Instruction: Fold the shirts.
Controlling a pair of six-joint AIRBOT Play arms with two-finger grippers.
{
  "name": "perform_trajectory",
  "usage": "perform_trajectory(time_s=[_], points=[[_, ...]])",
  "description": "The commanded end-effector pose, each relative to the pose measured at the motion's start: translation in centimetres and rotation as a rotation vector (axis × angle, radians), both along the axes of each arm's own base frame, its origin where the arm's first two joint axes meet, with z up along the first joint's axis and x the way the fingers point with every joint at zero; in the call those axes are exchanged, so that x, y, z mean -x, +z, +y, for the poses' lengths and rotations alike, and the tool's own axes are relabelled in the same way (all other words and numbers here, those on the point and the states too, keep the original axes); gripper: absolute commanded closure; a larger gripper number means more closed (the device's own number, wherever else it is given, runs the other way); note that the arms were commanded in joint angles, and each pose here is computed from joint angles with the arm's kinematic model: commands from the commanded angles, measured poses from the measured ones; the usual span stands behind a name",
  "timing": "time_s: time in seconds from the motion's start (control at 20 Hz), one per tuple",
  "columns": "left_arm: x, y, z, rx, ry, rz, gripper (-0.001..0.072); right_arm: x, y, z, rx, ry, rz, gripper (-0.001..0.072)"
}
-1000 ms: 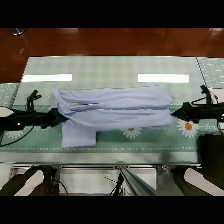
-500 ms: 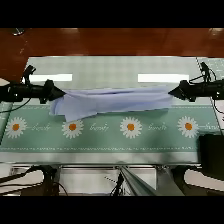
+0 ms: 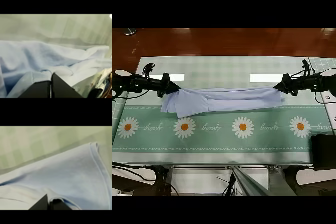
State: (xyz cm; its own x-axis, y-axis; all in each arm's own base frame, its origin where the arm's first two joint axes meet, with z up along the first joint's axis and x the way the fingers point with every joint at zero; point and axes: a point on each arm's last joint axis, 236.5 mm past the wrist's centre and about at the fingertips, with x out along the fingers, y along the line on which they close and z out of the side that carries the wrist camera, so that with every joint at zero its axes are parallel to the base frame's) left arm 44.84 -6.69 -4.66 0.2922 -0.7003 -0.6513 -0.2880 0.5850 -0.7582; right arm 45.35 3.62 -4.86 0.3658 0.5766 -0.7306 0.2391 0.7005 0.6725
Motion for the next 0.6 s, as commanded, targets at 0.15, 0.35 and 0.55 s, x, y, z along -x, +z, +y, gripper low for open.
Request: perform_trajectory(time_s=[0.15,0.35,0.55], points=[[-3.5,1.4,0.1,-0.018,0.013,-0.083,0.0689,-2.0,-0.9,-1.8,0.012,-0.120,-0.005,0.0686],[-4.2,0.5,-0.9,-0.027,0.003,-0.084,0.0689,-2.0,-1.2,-1.4,0.023,-0.103,-0.008,0.0685],[-3.2,1.0,-0.9,-0.003,-0.048,-0.055,0.0002,-1.9,-1.1,-1.9,-0.002,-0.111,0.003,0.0089]])
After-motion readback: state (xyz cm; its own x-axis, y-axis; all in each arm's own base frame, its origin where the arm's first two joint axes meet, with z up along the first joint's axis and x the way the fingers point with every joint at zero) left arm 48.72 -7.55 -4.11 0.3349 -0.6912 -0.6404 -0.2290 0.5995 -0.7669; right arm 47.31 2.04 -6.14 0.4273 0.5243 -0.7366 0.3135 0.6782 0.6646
